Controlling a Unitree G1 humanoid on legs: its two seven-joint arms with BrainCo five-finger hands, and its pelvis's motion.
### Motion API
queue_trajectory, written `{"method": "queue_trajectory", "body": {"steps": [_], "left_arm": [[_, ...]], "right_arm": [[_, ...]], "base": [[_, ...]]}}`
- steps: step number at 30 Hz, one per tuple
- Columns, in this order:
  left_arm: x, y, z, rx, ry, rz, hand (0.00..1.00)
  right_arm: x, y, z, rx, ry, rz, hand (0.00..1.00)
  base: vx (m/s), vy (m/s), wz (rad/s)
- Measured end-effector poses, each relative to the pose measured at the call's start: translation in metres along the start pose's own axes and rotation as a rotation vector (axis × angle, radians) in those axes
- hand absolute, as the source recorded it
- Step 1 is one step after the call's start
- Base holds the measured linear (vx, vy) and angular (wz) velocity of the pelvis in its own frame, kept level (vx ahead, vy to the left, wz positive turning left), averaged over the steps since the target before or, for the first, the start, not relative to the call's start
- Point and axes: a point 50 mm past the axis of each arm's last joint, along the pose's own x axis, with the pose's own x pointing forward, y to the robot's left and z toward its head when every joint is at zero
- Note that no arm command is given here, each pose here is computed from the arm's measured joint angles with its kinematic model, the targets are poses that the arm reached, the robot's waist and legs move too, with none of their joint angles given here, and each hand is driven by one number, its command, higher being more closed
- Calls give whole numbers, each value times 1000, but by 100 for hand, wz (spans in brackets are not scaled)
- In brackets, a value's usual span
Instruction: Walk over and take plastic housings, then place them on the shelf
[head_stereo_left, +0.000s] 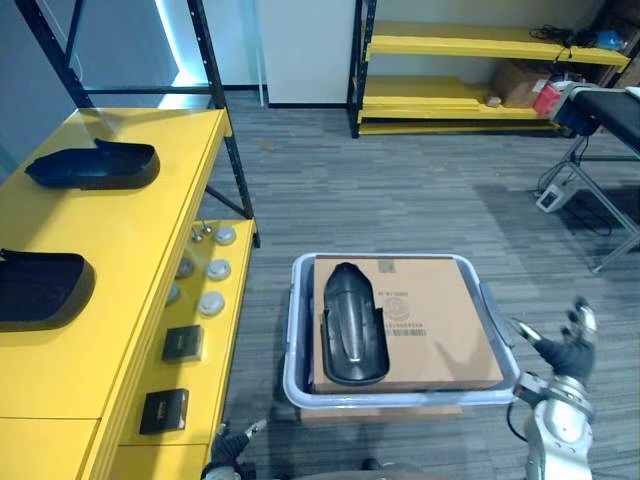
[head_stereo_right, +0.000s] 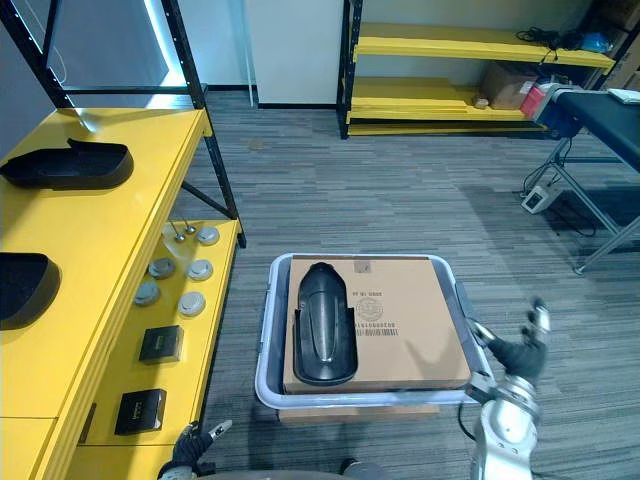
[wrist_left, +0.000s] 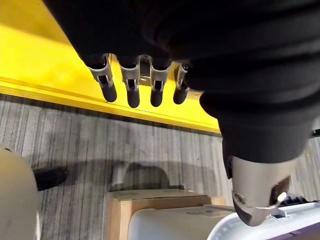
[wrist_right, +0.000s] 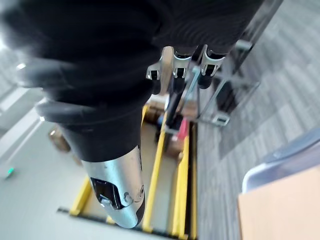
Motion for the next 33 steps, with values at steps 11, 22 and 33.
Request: {"method": "queue_trajectory", "body": {"steps": [11,22,33], "left_arm": [[0,-5,10,38,-60,-23,0],[4,-14,36,65,-142,-47,0],[6,-15,45,97,-166,-42,0]], "right_arm": [[21,47,-59,-176,281,149,0],[27,68,-92,-294,498,117,100],[33,76,-97,-306,556,158,100]], "base": [[35,5,30],[-10,7,28],[-75,14,5]]}}
